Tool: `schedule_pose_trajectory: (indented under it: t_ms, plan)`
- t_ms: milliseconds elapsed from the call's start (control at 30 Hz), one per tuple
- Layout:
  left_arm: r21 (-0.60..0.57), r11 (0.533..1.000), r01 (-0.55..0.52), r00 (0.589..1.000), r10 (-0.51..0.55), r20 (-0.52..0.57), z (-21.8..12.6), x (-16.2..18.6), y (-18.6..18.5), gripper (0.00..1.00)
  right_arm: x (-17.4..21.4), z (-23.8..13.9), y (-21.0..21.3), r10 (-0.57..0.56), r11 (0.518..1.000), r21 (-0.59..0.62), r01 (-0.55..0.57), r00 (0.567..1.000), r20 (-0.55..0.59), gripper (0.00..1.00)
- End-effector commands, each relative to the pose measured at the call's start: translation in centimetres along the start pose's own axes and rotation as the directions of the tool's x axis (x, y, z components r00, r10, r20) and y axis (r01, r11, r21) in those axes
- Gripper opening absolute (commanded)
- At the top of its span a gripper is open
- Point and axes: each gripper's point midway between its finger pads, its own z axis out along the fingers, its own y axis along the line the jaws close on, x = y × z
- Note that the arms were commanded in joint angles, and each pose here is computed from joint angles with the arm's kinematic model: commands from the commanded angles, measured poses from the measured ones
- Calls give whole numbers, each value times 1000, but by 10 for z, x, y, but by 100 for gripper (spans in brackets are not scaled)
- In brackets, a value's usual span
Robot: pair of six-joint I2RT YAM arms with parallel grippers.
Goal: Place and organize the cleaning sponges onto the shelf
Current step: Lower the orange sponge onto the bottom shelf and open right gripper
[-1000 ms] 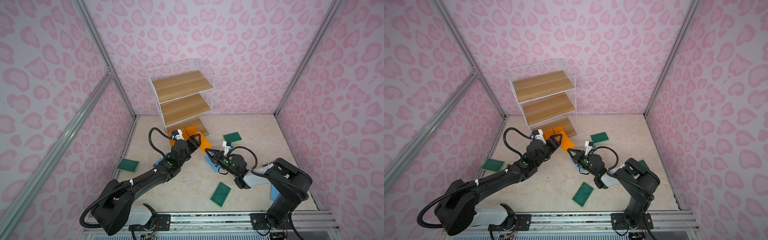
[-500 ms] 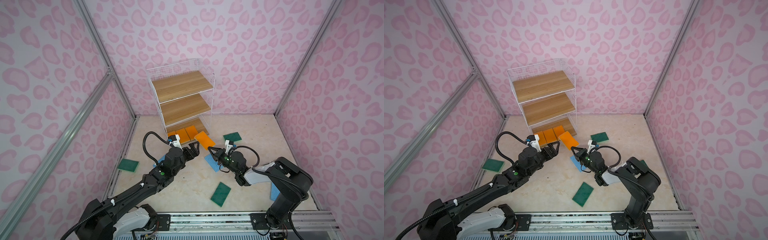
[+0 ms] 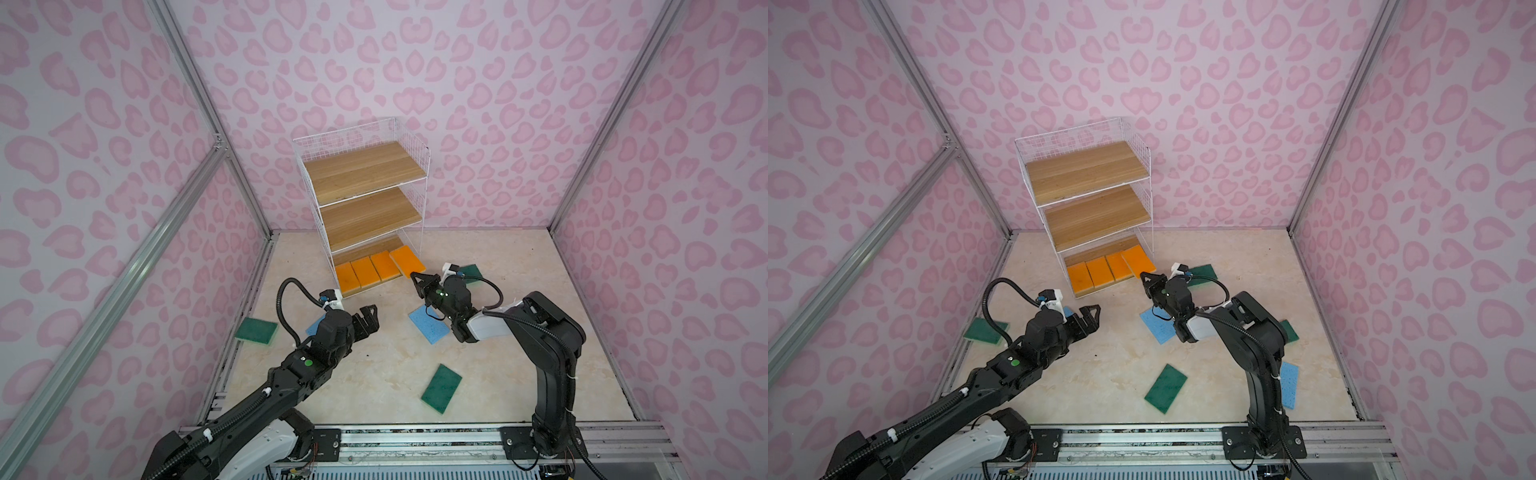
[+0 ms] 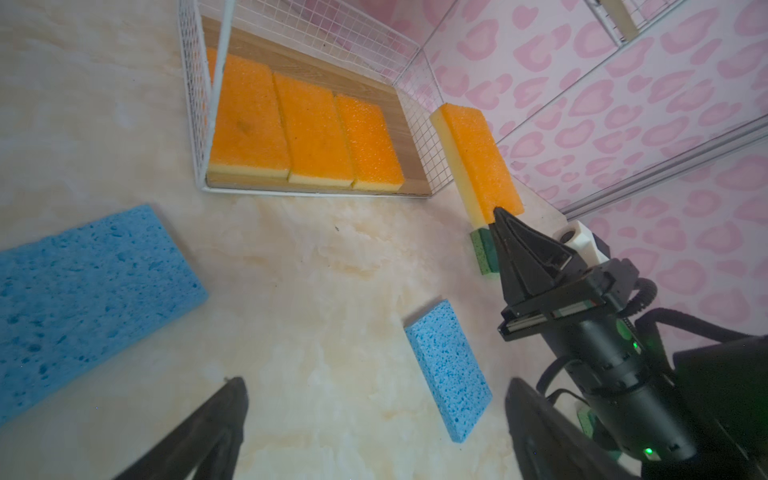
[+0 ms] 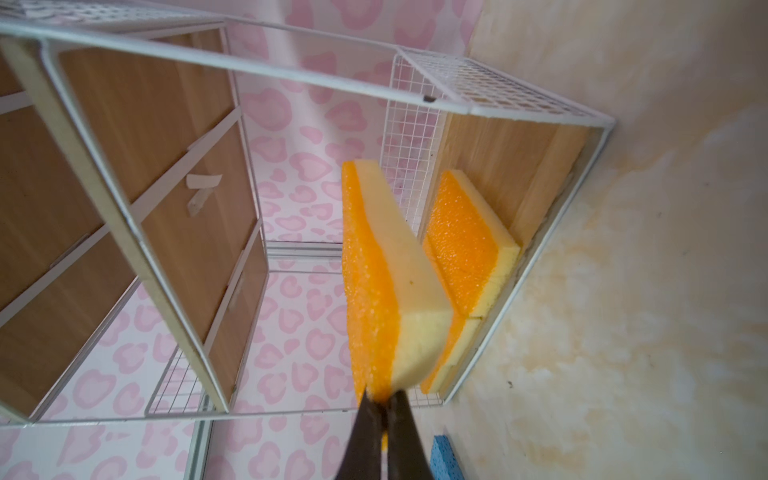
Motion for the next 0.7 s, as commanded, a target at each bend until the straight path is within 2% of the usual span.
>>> schedule_pose_trajectory:
  t_ms: [0, 367, 667]
  plan:
    - [-10, 1000, -19, 1000, 19, -17, 0, 7, 9, 97, -4, 13, -9, 17, 999, 29, -17, 1000, 14, 3]
    - [-58, 998, -28, 1000, 28, -4, 1, 11, 29, 98, -19, 54, -23, -2, 997, 78, -3, 998, 57, 3]
    - [-69, 997, -36, 999, 34, -35, 9, 20, 33, 98, -29, 67, -44, 3, 993, 120, -13, 996, 85, 3]
